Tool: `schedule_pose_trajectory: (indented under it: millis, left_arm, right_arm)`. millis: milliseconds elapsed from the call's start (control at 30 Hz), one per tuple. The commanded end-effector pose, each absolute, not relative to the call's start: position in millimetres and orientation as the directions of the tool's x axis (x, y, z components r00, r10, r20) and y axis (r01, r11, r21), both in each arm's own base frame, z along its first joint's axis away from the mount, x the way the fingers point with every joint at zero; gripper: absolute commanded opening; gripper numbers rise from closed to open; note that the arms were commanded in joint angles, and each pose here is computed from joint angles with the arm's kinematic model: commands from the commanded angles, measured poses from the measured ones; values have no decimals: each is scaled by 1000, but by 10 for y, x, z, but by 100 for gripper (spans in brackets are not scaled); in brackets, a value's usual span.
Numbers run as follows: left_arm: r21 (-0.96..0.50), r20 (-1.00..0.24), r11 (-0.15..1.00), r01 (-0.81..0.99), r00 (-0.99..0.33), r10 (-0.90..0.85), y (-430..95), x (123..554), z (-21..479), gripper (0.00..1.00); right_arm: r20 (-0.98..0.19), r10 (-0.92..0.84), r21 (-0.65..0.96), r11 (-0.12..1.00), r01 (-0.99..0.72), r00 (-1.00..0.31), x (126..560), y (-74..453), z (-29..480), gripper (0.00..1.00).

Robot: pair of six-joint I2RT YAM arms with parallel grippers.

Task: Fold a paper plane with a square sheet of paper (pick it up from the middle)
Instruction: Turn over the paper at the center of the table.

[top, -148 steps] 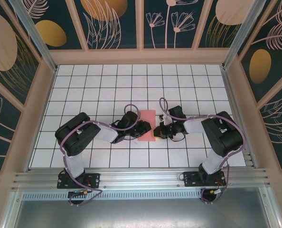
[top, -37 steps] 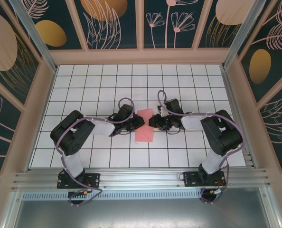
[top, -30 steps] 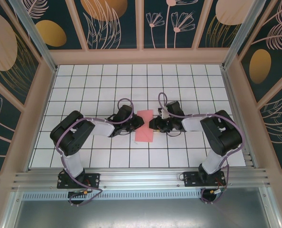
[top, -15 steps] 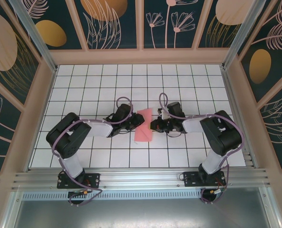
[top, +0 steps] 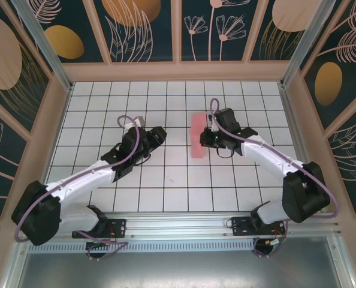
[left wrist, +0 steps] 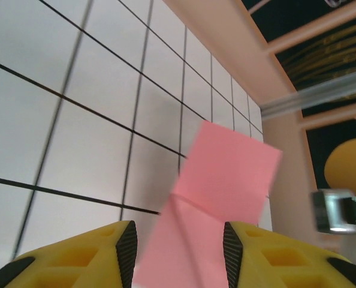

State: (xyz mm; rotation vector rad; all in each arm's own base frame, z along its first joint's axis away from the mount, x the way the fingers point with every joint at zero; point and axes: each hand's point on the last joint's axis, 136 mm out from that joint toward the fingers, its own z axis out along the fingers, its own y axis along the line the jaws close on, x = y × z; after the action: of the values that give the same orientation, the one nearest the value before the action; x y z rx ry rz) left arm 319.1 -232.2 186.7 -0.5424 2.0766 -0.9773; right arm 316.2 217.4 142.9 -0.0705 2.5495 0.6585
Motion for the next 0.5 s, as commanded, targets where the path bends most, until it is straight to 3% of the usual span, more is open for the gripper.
schedule_pose_trajectory:
  millis: [0,67,167,467]
  left_arm:
    - [-692,-534,698,-182,-522,-665,-1799,3110,1654,46]
    - [-696,-543,689,-205,-478,-690,-1638,3063,1681,45]
    - [-699,-555,680,-221,-432,-711,-1480,3008,1730,45]
    - [-729,-560,647,-225,-349,-752,-1224,2865,1880,43]
  right_arm:
    - [-470,-91,-75,995,-63,-878,2973,1431,1433,0]
    - [-443,-161,-245,968,-54,-882,2943,1327,1490,0]
    - [-383,-261,-377,920,-108,-886,2904,1437,1431,0]
    - [-212,-475,-454,822,-344,-854,2685,2524,735,0]
